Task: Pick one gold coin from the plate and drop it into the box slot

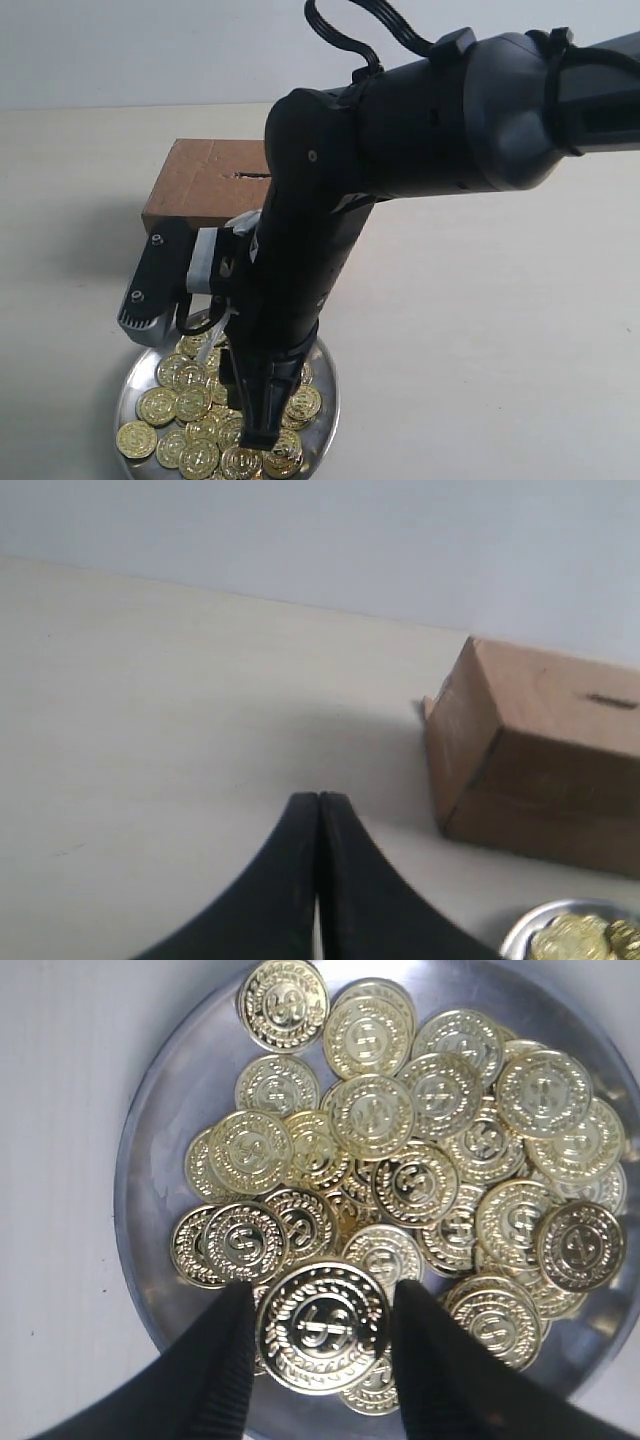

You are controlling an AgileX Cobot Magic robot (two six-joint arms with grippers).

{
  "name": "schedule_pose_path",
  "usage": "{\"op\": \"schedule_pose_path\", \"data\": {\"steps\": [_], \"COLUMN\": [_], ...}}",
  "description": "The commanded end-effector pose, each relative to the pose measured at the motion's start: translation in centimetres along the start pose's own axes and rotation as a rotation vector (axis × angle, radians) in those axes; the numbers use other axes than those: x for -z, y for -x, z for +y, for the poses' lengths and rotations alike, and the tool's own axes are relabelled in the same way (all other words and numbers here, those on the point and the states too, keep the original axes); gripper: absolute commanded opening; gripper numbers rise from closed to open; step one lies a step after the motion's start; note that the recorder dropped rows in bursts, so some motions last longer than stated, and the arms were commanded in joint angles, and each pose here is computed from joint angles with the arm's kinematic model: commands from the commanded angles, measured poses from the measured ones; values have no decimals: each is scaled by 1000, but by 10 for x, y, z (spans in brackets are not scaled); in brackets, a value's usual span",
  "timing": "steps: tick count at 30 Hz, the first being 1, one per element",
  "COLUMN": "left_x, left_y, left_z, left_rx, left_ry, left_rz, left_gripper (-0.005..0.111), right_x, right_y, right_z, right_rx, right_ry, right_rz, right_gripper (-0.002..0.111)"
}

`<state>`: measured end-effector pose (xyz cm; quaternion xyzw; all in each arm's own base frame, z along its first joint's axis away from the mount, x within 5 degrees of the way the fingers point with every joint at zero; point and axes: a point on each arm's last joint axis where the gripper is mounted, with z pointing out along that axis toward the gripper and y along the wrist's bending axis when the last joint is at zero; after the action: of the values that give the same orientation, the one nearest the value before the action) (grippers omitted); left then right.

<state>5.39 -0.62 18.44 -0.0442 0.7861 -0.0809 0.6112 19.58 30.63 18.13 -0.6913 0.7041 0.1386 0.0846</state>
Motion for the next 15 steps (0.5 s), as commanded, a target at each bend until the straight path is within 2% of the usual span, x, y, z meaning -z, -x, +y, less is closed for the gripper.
{"op": "schedule_pose_path", "data": {"steps": [1, 3, 7, 11, 13, 15], "left_x": [2, 3, 4, 3, 2, 5], "left_y": [14, 19, 24, 22, 16, 19], "left_z": [-5, -5, -4, -6, -11, -18], "left_rx": [377, 574, 731, 808, 836, 789], "left_ry": [-93, -124, -146, -168, -200, -238], "left_rz": [-155, -200, -243, -214, -120, -71], "left_gripper": [0, 0, 0, 0, 0, 1], "right_x": [4, 4, 4, 4, 4, 4], "right_y": [0, -1, -1, -1, -1, -1], "right_z": [3, 4, 4, 4, 4, 4], "right_rx": [0, 0, 0, 0, 0, 0], "right_ry": [14, 24, 30, 30, 30, 30], "right_rz": [5, 14, 20, 20, 20, 20], "right_gripper": [35, 35, 35, 35, 35, 35]}}
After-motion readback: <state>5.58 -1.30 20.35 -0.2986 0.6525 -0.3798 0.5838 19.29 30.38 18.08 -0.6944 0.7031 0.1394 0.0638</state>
